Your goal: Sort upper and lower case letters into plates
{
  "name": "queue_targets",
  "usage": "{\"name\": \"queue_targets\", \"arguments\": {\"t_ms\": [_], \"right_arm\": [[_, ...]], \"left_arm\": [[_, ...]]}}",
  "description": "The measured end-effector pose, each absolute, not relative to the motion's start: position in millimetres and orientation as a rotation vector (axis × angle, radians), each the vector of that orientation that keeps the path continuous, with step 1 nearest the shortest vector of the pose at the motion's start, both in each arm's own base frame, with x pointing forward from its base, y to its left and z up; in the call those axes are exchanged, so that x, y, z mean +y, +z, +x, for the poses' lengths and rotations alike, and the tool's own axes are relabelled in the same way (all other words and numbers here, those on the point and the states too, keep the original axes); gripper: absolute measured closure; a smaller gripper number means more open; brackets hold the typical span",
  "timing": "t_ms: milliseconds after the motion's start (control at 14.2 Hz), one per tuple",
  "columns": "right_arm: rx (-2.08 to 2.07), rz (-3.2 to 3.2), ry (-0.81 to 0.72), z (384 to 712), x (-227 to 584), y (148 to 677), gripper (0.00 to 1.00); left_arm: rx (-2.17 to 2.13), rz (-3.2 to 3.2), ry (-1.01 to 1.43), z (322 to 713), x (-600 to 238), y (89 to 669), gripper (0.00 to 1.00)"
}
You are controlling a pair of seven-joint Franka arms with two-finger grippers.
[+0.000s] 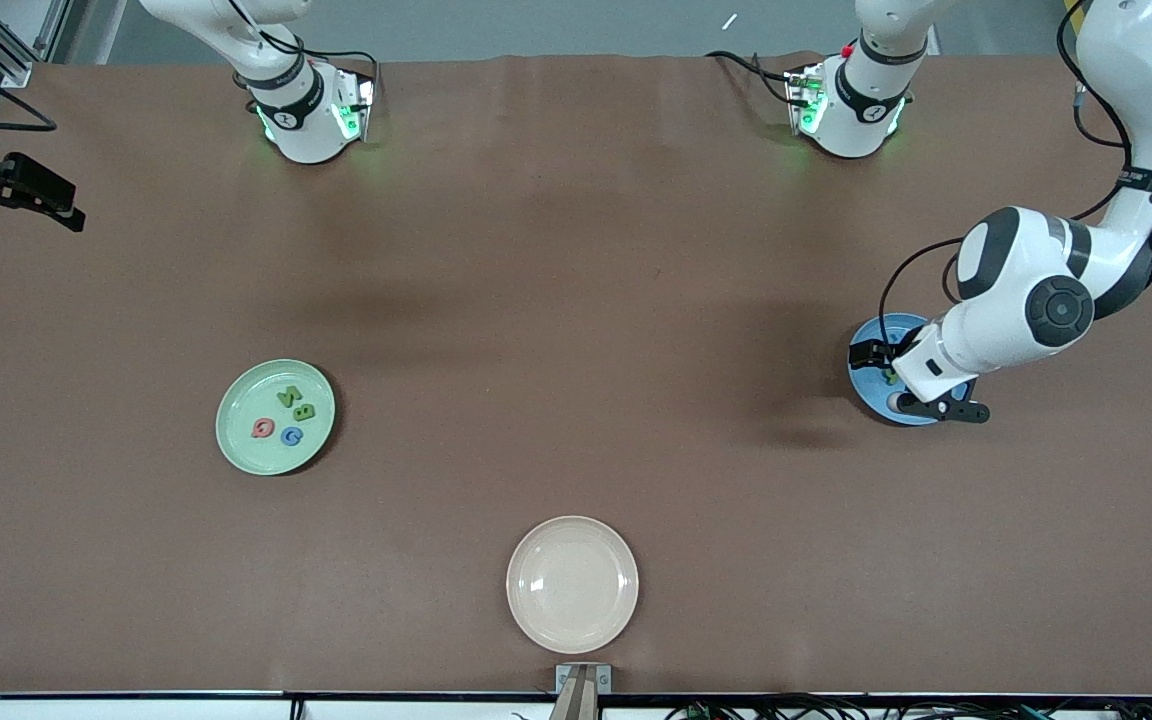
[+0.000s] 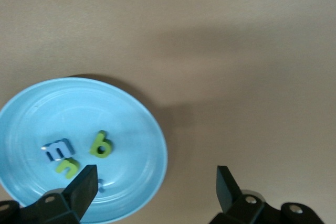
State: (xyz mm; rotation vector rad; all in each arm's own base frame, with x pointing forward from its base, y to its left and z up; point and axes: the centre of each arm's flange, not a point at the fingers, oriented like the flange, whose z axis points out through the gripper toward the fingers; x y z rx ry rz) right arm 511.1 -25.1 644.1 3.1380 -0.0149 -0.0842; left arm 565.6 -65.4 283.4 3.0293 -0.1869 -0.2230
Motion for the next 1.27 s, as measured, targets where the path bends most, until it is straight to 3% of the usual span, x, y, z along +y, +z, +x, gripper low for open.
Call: {"name": "queue_targets", "arguments": {"t_ms": [848,989,1272], "right_arm": [[-0.010,3.166,-0.059,515,-21,639,0.00],[-0.007,3.166,-0.059,515,-20,638,0.00],[-0.004,3.166,-0.067,514,-19,637,0.00]], "left_arm": [[-0.065,3.099,-0.164,570,-114,309,0.00],[-0.025,3.101,-0.103,578,-99,344,0.00],[0.036,3.099,-0.003,582,-56,470,0.00]]}}
